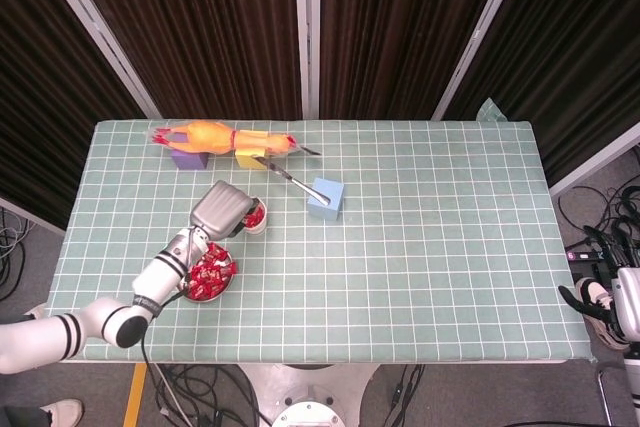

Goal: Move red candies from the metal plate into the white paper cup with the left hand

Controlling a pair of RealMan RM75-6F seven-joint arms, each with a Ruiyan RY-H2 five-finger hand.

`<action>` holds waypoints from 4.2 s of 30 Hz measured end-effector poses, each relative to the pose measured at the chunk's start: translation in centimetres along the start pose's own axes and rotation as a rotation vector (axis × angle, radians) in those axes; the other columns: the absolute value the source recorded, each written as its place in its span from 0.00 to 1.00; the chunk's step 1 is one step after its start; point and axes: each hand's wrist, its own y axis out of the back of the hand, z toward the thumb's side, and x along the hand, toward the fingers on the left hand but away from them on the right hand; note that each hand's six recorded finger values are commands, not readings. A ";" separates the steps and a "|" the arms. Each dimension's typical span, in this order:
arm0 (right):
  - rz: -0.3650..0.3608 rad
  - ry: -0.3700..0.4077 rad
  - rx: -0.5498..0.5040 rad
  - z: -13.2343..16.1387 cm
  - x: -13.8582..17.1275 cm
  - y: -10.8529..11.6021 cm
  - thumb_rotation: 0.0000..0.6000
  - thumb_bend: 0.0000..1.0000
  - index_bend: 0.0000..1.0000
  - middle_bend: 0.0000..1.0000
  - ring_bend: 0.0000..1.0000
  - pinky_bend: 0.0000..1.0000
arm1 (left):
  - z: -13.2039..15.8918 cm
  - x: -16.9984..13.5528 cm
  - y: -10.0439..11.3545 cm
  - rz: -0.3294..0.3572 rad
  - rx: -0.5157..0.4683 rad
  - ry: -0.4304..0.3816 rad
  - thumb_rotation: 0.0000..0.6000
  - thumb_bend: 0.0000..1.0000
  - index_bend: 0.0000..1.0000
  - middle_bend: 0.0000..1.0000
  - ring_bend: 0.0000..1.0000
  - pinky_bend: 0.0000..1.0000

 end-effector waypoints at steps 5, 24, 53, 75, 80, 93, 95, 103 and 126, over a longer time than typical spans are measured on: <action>-0.003 -0.010 0.001 -0.3 0.1 0.1 1.00 0.12 0.12 0.18 0.03 0.31 | -0.3 1.8 -0.6 -0.026 -0.005 0.025 1.00 0.53 0.69 0.73 0.95 1.00; -0.001 -0.020 0.001 -0.6 0.0 0.0 1.00 0.12 0.12 0.18 0.03 0.31 | -0.4 3.1 -2.6 -0.088 0.047 0.075 1.00 0.53 0.46 0.48 0.92 1.00; 0.008 0.017 -0.004 0.3 -0.5 -0.3 1.00 0.12 0.12 0.18 0.03 0.32 | -3.7 -10.0 -5.0 0.025 -0.072 0.137 1.00 0.29 0.39 0.40 0.89 1.00; 0.007 0.020 0.004 0.7 -0.5 -0.1 1.00 0.12 0.12 0.18 0.05 0.33 | -1.3 -9.5 -13.3 -0.189 0.022 0.145 1.00 0.29 0.35 0.36 0.89 1.00; 0.008 0.019 0.005 0.7 -0.4 -0.1 1.00 0.12 0.12 0.18 0.05 0.34 | -1.5 -9.3 -13.7 -0.190 0.039 0.150 1.00 0.29 0.42 0.41 0.89 1.00; 0.011 0.015 0.007 0.7 -0.5 -0.1 1.00 0.12 0.12 0.18 0.05 0.34 | -2.0 -8.9 -14.3 -0.187 0.022 0.153 1.00 0.37 0.57 0.57 0.91 1.00; 0.012 0.014 0.007 0.7 -0.5 -0.1 1.00 0.12 0.12 0.18 0.05 0.34 | -2.1 -8.8 -14.3 -0.191 0.021 0.150 1.00 0.39 0.58 0.60 0.91 1.00; 0.012 0.012 0.005 0.6 -0.5 -0.1 1.00 0.12 0.12 0.18 0.05 0.34 | -2.1 -8.7 -14.3 -0.191 -0.015 0.132 1.00 0.52 0.68 0.70 0.94 1.00; 0.013 0.005 -0.001 0.1 -0.5 -0.2 1.00 0.12 0.12 0.18 0.05 0.35 | -1.6 -3.3 -2.7 0.025 -0.093 0.056 1.00 0.56 0.66 0.70 0.94 1.00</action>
